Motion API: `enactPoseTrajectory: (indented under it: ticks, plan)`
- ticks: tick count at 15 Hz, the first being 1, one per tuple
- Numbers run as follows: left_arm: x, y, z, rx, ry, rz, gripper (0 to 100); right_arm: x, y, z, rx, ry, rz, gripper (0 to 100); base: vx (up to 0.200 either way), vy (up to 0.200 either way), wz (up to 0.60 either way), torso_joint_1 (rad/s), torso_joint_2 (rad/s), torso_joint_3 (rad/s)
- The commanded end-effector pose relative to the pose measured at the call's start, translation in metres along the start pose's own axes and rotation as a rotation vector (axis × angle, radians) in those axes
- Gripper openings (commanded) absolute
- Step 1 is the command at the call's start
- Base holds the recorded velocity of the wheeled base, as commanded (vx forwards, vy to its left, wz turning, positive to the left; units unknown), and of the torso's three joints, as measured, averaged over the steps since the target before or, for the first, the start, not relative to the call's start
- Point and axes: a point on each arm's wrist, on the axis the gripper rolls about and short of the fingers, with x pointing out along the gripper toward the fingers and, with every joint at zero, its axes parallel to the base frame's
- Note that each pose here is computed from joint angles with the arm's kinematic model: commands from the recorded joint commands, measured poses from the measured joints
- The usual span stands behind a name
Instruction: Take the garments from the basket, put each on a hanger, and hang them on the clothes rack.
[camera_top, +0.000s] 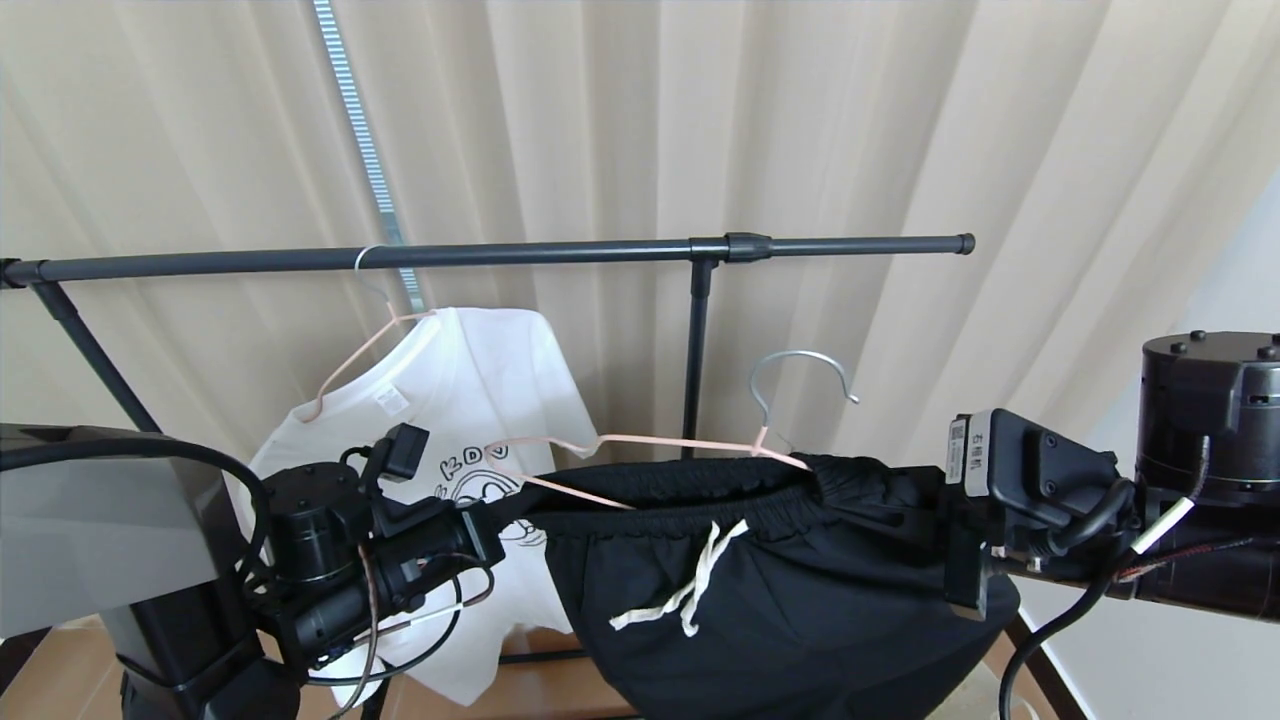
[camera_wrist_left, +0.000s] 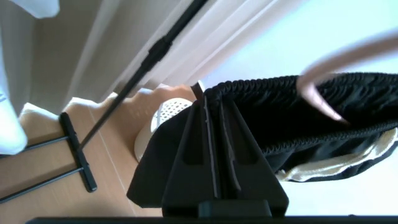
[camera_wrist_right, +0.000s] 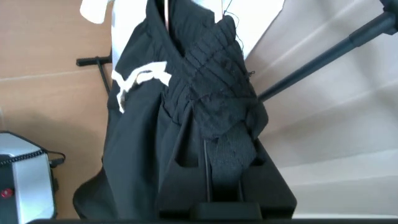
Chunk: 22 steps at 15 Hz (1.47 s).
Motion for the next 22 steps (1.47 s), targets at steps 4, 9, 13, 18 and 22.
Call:
enactPoseTrajectory:
  ticks: [4, 9, 13, 18, 22]
  plan:
    - [-0.001, 0.008, 0.008, 0.007, -0.034, 0.019, 0, 0.002, -0.006, -0.013, -0.036, 0.045, -0.016, 0, 0.000, 0.000, 0.00, 0.000, 0.00, 0.000]
    - [-0.002, 0.011, 0.012, 0.007, -0.046, 0.030, 0, 0.005, -0.011, -0.024, -0.060, 0.082, -0.020, 0, 0.000, 0.000, 0.00, 0.000, 0.00, 0.000]
    - [-0.003, 0.012, 0.013, 0.021, -0.051, 0.032, 0, 0.013, -0.016, -0.035, -0.064, 0.118, -0.014, 0, 0.000, 0.000, 0.00, 0.000, 0.00, 0.000]
    - [-0.005, 0.012, 0.016, 0.050, -0.061, 0.036, 0, 0.021, -0.016, -0.044, -0.061, 0.144, 0.006, 0, 0.000, 0.000, 0.00, 0.000, 0.00, 0.000]
    - [-0.006, 0.009, 0.025, 0.130, -0.095, 0.025, 0, 0.021, -0.016, -0.047, -0.074, 0.151, 0.011, 0, 0.000, 0.000, 0.00, 0.000, 0.00, 0.000]
